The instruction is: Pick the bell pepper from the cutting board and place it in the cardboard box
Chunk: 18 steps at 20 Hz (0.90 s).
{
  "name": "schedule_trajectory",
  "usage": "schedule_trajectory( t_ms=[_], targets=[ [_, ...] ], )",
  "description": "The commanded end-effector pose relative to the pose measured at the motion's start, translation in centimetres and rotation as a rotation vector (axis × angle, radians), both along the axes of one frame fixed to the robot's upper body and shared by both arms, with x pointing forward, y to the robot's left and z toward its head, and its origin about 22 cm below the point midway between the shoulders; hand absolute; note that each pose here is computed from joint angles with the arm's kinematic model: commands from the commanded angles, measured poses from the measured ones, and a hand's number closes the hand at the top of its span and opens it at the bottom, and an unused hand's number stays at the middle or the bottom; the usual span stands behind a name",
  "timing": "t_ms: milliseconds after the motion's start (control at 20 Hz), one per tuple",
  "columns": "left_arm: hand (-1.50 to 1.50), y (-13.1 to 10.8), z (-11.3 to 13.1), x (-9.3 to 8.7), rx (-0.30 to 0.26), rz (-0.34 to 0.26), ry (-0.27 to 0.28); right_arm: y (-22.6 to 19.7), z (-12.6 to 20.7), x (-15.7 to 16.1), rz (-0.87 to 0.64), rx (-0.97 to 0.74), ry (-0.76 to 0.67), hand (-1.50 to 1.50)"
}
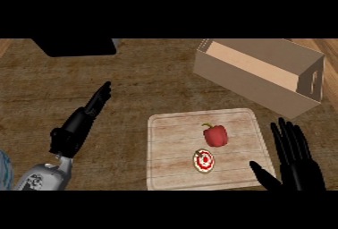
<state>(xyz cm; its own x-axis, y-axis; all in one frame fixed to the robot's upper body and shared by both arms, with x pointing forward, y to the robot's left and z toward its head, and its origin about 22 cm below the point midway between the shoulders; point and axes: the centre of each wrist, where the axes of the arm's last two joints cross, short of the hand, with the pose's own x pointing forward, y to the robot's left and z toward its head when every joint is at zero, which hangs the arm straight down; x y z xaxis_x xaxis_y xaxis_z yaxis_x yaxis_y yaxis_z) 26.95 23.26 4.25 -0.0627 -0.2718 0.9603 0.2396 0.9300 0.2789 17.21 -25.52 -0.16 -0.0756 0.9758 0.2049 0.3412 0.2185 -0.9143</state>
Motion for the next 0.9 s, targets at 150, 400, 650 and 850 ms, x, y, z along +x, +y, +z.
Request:
schedule_trajectory(
  t_ms=[150,400,650,850],
  targets=[
    [0.00,-0.2,-0.2,0.3,0.007,-0.005,-0.009,6.1,3.5,-3.8,-0.080,-0.078,0.200,-1.50],
    [0.00,-1.7,-0.3,0.5,-0.025,-0.045,-0.014,12.5,7.0,-6.2,-0.138,-0.051,0.305,-1.50],
    [0.00,-2.4,1.5,1.5,-0.032,-0.069,-0.022,18.0,10.0,-4.4,-0.181,-0.040,0.342,-1.50],
    [0.00,-3.1,0.3,1.1,-0.011,-0.093,-0.021,19.5,9.9,-3.7,-0.188,-0.042,0.343,-1.50]
  ],
)
